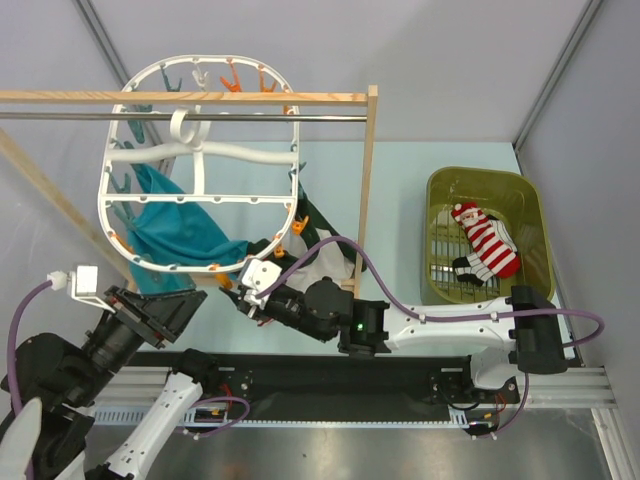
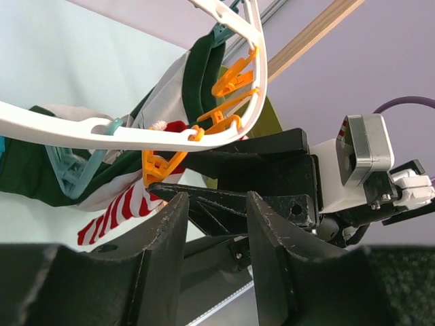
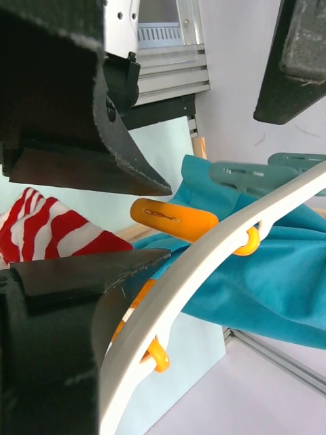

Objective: Clip the socks to the hanger
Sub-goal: Open the clamp at the hanger.

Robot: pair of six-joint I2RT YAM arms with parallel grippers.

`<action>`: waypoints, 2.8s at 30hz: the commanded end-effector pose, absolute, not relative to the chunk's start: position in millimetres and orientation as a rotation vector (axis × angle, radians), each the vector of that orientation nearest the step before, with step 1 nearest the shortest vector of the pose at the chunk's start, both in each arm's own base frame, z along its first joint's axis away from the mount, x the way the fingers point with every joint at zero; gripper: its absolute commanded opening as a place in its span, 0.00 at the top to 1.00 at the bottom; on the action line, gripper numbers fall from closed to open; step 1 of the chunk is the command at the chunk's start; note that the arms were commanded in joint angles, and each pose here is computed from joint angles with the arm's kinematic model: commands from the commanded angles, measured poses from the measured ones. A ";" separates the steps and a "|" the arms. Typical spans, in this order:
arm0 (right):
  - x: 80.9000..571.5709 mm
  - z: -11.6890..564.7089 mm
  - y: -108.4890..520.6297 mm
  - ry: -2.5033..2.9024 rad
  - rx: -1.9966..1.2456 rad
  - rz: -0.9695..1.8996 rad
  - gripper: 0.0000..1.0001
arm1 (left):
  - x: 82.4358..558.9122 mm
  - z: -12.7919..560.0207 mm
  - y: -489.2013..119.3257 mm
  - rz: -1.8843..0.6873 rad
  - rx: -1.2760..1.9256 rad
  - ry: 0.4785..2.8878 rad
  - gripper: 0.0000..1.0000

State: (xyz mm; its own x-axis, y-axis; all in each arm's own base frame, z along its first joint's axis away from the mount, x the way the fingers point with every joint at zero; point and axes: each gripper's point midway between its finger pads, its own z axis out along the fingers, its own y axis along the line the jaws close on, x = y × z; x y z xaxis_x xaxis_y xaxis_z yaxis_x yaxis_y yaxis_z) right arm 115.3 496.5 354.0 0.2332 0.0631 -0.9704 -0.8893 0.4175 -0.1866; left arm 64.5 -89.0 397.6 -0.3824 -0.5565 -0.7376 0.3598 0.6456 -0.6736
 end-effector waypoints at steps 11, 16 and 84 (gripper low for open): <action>120.4 377.7 502.4 1.126 -0.806 0.854 0.71 | 65.0 399.8 -89.7 -0.999 -0.176 1.701 0.57; 116.6 380.2 502.4 1.134 -0.799 0.867 0.84 | 66.0 397.6 -89.7 -0.994 -0.178 1.709 0.57; 68.1 433.5 491.2 1.624 -0.847 1.198 1.00 | 93.5 394.8 -108.9 -1.067 -0.197 1.720 0.48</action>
State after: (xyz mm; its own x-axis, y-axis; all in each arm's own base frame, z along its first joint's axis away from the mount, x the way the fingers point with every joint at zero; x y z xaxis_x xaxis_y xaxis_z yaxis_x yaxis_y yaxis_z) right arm 73.0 489.1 386.1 -0.3497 -0.1221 -0.9289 -0.8904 0.3518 0.2889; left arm 90.8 -105.0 388.5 -0.4346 -0.5778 -0.6908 0.3331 0.6095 -0.7194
